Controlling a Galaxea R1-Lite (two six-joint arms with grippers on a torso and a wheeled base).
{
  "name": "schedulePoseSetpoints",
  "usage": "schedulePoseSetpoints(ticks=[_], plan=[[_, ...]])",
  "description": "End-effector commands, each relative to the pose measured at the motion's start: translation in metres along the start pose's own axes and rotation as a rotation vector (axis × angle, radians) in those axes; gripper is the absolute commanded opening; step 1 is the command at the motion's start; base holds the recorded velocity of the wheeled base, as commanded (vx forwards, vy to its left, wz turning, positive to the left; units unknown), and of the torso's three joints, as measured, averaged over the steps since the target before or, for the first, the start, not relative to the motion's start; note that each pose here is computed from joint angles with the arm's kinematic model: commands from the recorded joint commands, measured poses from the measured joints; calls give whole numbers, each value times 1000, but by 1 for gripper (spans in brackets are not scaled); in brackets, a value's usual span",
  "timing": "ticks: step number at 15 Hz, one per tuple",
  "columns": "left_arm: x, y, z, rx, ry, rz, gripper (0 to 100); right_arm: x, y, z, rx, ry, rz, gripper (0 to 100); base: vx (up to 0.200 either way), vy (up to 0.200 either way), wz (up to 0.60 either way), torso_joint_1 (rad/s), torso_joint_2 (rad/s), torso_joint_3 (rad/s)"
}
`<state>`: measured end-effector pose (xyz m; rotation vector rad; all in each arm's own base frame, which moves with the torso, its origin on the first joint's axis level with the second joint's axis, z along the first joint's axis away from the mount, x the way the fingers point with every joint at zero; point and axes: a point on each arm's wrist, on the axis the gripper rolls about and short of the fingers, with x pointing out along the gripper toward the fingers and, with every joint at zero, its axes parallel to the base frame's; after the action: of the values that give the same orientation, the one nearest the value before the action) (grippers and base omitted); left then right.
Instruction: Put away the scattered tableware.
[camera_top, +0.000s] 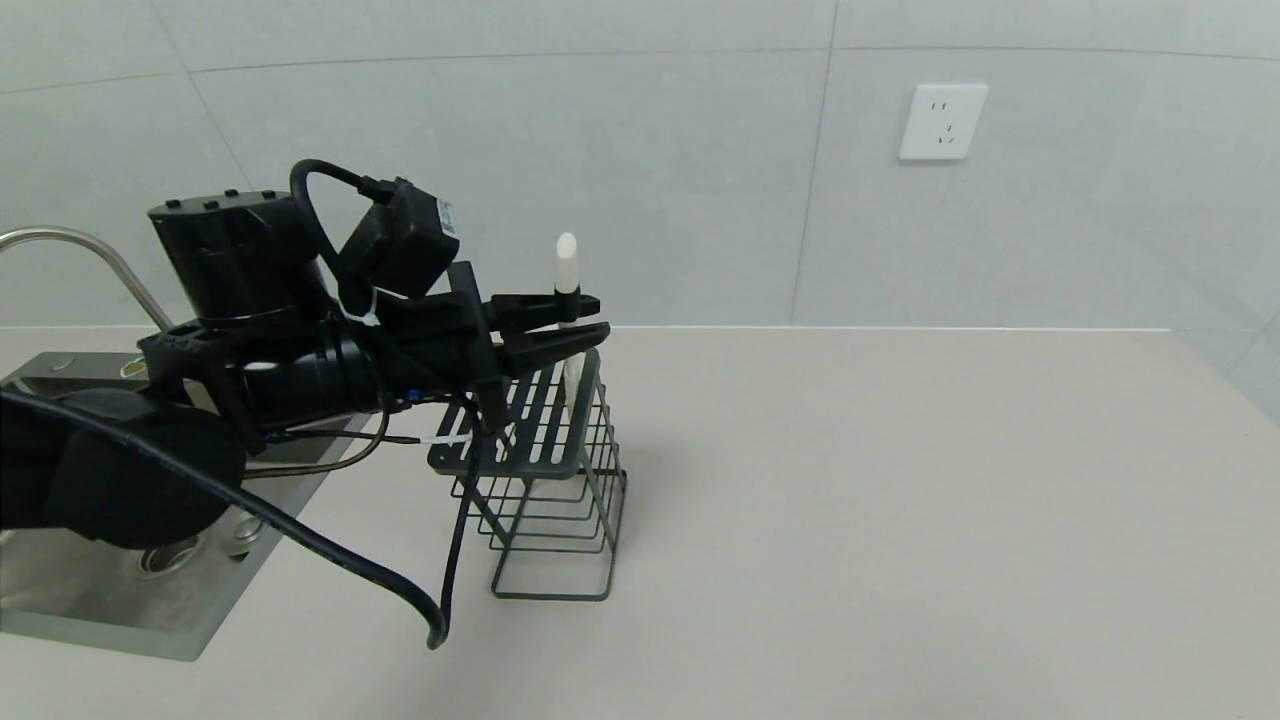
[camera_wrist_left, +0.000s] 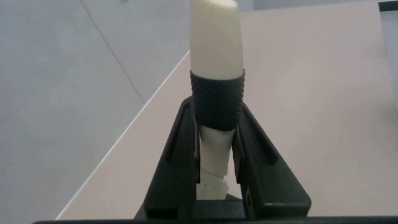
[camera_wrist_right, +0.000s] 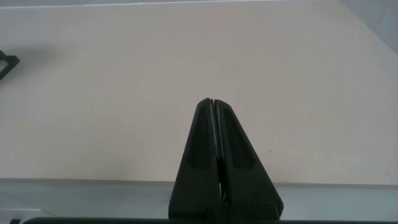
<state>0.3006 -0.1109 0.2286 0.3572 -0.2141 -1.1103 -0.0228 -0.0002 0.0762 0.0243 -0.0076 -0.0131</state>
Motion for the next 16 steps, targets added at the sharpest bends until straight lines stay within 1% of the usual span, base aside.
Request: schedulePoseSetpoints(ticks=[1, 4, 12, 14, 16], plan=[[1, -2, -6, -11, 8, -4, 0, 0, 0, 0, 0, 0, 1, 0, 0, 0, 0, 0, 0, 0], [0, -4, -13, -18, 14, -3, 0, 0, 0, 0, 0, 0, 1, 0, 0, 0, 0, 0, 0, 0], [2, -5, -18, -29, 25, -6, 0, 0, 0, 0, 0, 0, 1, 0, 0, 0, 0, 0, 0, 0], [2, -4, -19, -30, 33, 12, 0, 0, 0, 0, 0, 0, 1, 0, 0, 0, 0, 0, 0, 0], [2, -5, -20, -33, 36, 11, 0, 0, 0, 0, 0, 0, -1, 0, 0, 0, 0, 0, 0, 0]])
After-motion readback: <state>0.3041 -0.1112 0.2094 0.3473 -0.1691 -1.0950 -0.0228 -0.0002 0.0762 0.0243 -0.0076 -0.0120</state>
